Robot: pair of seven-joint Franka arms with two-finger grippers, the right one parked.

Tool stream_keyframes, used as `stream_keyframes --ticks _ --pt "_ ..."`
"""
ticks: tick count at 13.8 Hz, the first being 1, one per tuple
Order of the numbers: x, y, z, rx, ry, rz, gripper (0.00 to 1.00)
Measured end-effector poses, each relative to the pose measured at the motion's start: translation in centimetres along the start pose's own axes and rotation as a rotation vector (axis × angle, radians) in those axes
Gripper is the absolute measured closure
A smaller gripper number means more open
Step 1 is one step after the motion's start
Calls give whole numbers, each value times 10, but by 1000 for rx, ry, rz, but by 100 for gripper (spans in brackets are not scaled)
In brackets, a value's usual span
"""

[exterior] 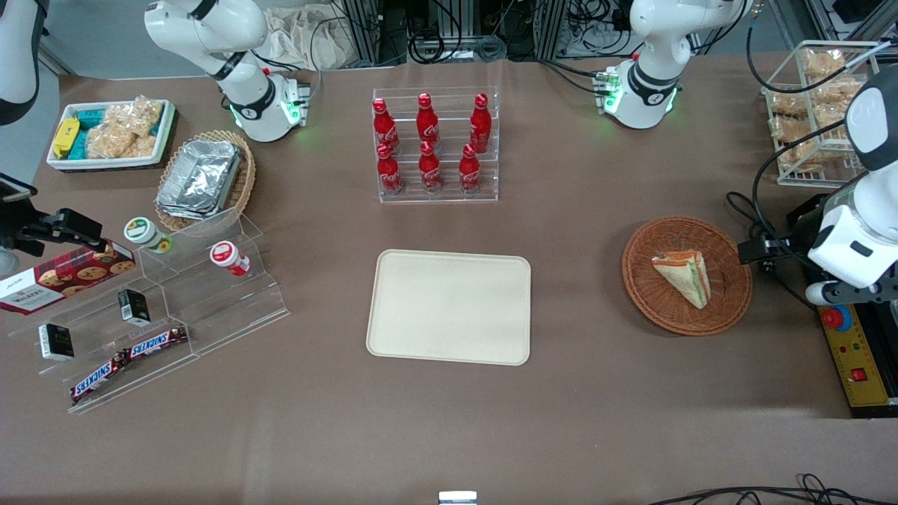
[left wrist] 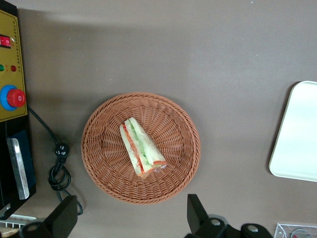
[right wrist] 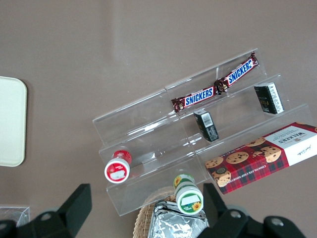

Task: Place sandwich from basket to tray
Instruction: 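Move the left gripper over the wrapped sandwich in the wicker basket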

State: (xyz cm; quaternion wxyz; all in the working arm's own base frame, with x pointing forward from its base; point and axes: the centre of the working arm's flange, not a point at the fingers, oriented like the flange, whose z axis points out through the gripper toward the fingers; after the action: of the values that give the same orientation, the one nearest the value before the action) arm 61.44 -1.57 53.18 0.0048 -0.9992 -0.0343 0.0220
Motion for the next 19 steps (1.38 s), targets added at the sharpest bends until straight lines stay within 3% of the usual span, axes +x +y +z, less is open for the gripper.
stream_keyframes --ticks 5,8,15,17,19 --pt "0 -1 4 4 -12 -2 0" --pt "0 -5 17 10 -58 -27 0" --pt "-7 -3 83 47 -143 -394 0" --pt "-9 -4 103 55 -143 -461 0" --pt "-14 -21 129 56 -117 -510 0"
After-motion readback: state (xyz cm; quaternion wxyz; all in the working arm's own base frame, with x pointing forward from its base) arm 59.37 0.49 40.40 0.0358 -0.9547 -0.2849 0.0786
